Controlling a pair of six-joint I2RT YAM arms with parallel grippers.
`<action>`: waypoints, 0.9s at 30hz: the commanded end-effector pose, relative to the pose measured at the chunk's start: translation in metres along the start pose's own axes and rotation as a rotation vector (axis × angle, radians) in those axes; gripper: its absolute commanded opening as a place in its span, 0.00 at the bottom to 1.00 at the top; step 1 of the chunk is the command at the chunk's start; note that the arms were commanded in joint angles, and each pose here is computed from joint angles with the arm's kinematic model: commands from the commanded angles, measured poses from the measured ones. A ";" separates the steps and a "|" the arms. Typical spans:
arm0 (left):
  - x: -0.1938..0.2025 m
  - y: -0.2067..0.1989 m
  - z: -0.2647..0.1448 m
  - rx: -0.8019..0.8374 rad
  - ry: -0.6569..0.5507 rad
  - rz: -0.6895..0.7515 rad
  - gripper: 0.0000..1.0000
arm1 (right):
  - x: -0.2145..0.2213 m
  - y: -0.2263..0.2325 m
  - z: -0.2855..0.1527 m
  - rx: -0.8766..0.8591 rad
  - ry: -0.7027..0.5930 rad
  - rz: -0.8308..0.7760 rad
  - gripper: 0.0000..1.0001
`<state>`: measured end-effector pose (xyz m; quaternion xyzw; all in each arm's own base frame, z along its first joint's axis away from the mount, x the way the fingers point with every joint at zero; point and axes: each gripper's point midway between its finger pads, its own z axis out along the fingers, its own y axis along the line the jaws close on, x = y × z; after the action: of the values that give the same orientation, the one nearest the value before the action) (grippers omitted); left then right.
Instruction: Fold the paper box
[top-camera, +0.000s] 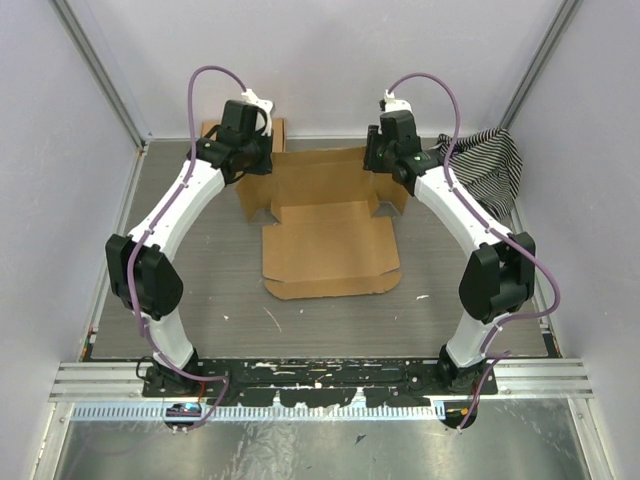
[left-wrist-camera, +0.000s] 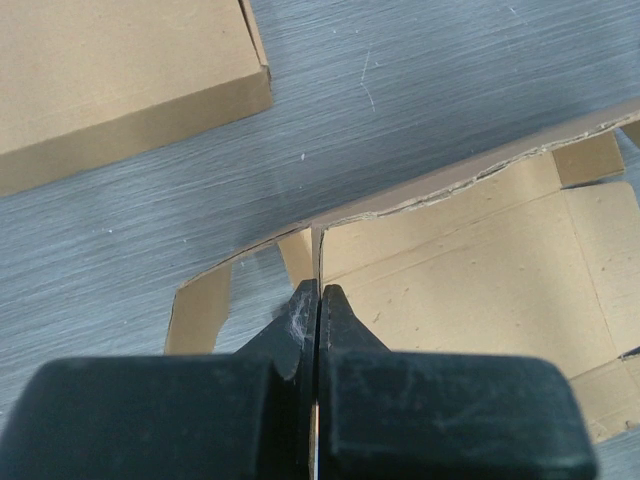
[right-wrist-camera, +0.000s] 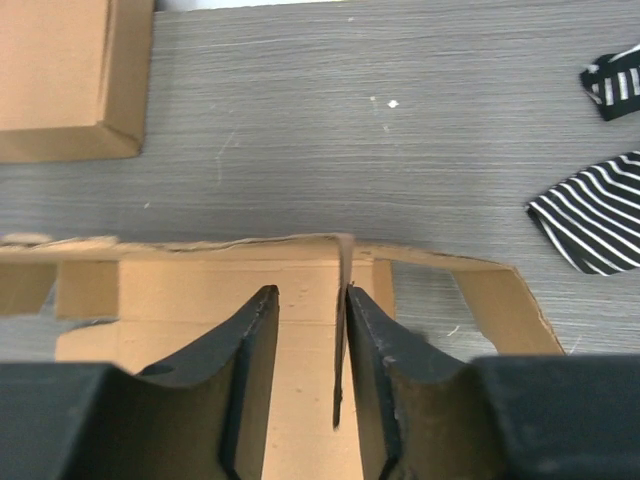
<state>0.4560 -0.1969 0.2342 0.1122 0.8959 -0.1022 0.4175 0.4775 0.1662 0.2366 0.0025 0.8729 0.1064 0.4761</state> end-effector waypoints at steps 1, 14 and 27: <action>-0.007 0.005 0.014 -0.031 -0.063 -0.001 0.00 | -0.058 -0.013 -0.039 -0.132 -0.097 0.070 0.47; 0.011 0.022 0.044 -0.081 -0.263 0.026 0.00 | -0.066 -0.128 -0.004 -0.346 -0.064 0.182 0.44; 0.002 0.026 0.059 -0.108 -0.308 0.041 0.00 | 0.000 -0.137 0.058 -0.542 0.060 0.062 0.40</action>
<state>0.4909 -0.1878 0.1767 0.0944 0.8396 -0.0699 0.5303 0.5436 0.0331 0.1506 -0.0296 0.8604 0.3229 0.3931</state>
